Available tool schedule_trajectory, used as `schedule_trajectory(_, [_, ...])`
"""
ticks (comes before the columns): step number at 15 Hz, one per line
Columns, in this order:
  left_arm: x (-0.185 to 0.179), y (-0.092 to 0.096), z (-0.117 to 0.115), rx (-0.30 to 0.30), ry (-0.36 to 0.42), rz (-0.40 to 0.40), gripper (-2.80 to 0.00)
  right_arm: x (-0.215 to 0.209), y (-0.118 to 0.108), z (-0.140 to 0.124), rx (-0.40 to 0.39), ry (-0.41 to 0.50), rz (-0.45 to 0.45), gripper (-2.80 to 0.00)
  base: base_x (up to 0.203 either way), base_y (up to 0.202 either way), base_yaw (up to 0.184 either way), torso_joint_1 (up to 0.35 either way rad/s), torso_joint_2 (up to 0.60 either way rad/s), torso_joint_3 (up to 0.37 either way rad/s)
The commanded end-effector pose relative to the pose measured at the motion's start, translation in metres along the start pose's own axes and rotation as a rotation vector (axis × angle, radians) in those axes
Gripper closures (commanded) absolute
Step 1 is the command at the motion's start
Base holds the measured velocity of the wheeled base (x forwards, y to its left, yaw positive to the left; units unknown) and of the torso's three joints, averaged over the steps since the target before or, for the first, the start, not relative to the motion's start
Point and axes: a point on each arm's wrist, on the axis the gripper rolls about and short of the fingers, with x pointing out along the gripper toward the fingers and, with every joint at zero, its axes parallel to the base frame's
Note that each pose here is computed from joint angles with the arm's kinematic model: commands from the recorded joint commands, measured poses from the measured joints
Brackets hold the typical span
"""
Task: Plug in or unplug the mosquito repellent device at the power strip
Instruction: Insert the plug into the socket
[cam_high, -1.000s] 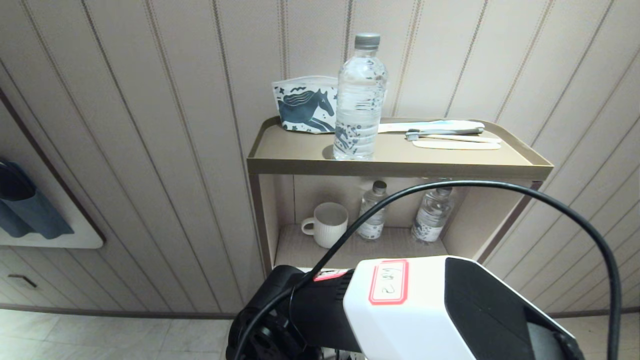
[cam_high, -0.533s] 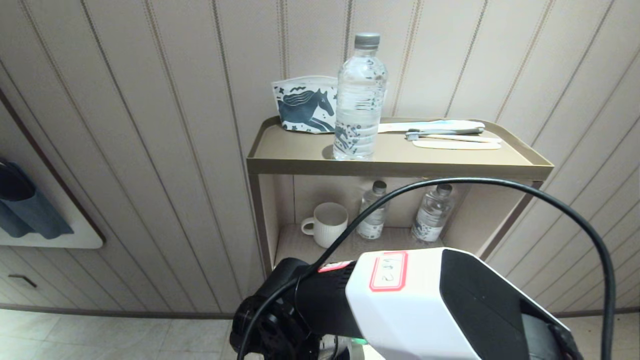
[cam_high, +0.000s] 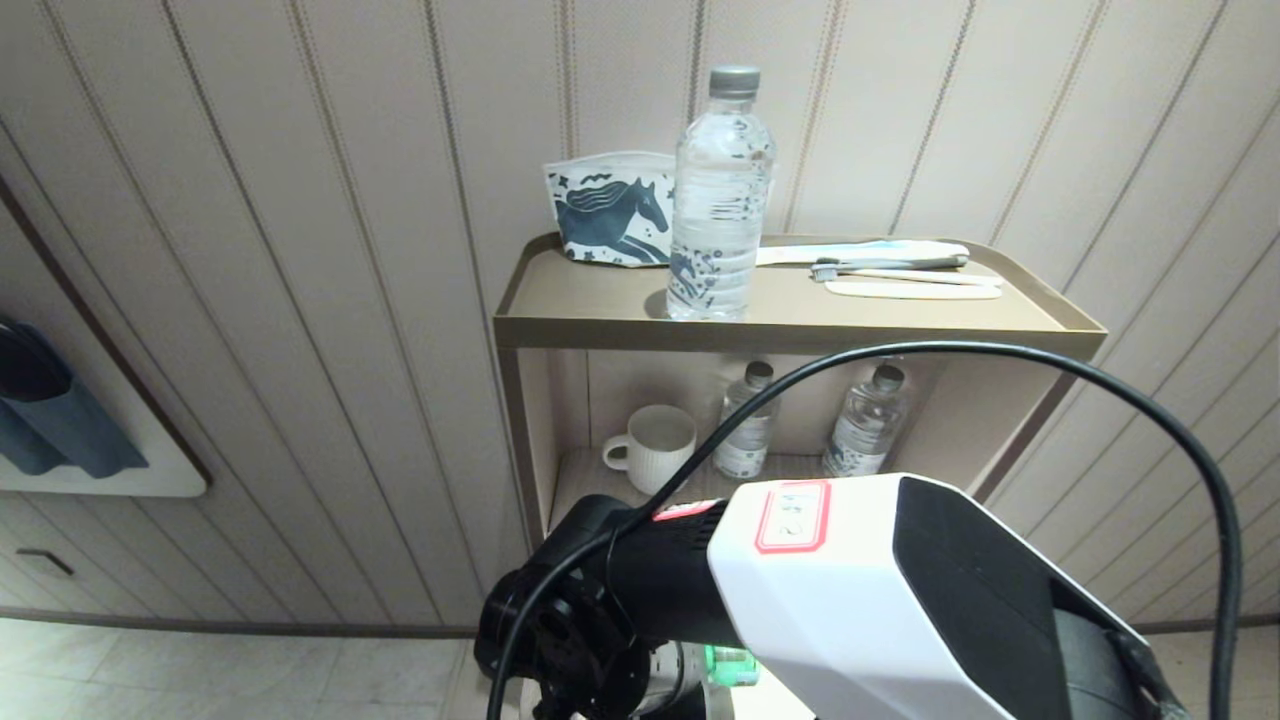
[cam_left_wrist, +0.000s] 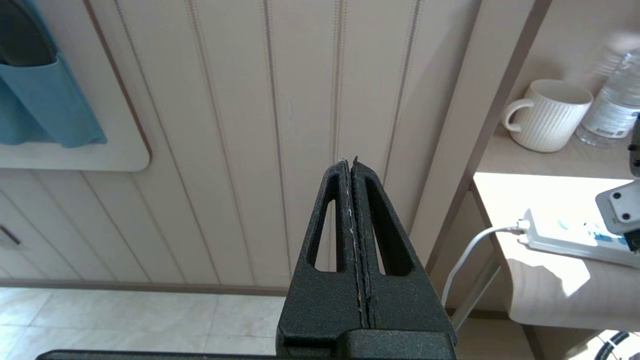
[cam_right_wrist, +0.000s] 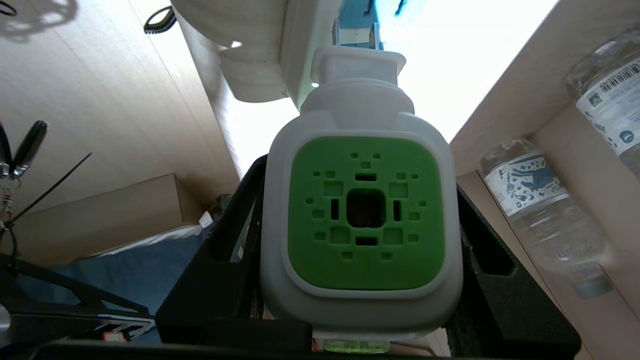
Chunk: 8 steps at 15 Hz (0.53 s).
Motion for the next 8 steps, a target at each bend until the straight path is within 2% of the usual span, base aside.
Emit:
schedule_trajectory(1, [0.0,0.0,0.0001,0.0,-0.001,0.0,0.0,0.0009,0.0013,0.0002,-0.015,0.008,0.0,0.0,0.0,0.0,0.0,0.0,0.0,0.0])
schedule_trajectory(8, [0.0,0.0,0.0001,0.0,-0.001,0.001,0.0,0.0095,-0.0003,0.0033,-0.007,0.014,0.004,0.0,0.0,0.0,0.0,0.0,0.0,0.0])
